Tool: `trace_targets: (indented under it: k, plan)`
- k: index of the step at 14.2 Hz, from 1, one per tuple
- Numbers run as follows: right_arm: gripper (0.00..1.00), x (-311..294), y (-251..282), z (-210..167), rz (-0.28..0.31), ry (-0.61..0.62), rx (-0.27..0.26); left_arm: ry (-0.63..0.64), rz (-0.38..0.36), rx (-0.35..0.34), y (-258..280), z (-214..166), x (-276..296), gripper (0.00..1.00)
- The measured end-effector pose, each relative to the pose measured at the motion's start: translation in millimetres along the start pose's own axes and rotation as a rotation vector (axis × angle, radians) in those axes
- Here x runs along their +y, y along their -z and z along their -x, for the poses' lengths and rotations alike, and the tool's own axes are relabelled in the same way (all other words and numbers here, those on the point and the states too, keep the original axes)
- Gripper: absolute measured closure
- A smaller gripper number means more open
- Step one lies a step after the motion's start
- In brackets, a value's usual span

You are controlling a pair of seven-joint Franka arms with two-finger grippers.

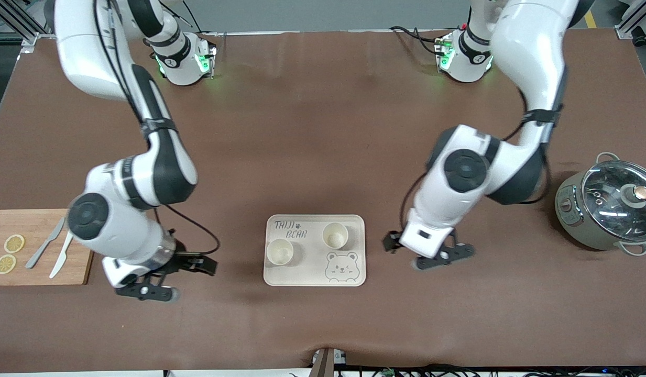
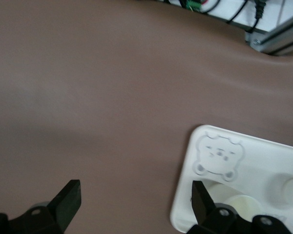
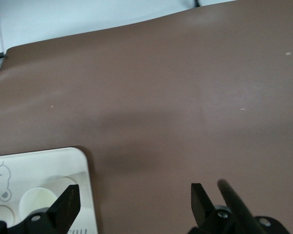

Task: Place white IKEA cup upright on tray with both arms

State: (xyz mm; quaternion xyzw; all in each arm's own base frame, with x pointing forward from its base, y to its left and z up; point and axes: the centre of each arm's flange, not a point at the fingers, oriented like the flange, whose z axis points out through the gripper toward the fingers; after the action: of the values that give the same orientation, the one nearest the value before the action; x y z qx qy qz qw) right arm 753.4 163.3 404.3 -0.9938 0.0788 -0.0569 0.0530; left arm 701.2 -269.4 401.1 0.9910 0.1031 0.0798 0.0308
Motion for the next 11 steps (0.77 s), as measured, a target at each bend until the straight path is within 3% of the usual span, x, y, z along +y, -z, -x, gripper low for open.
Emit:
trace_targets:
  k: [5,8,11]
  plan:
    - [0.00,73.0,43.8,-9.2,0.032,-0.041,-0.011,-0.177,-0.041,-0.054,-37.9,-55.5,-131.5,0.00]
    - [0.00,115.1,68.4,3.1,0.055,-0.032,-0.017,-0.273,-0.046,-0.103,-74.9,-60.3,-171.5,0.00]
    - [0.00,149.9,98.0,26.0,0.054,-0.027,-0.019,-0.273,-0.046,-0.083,-59.4,-65.4,-180.2,0.00]
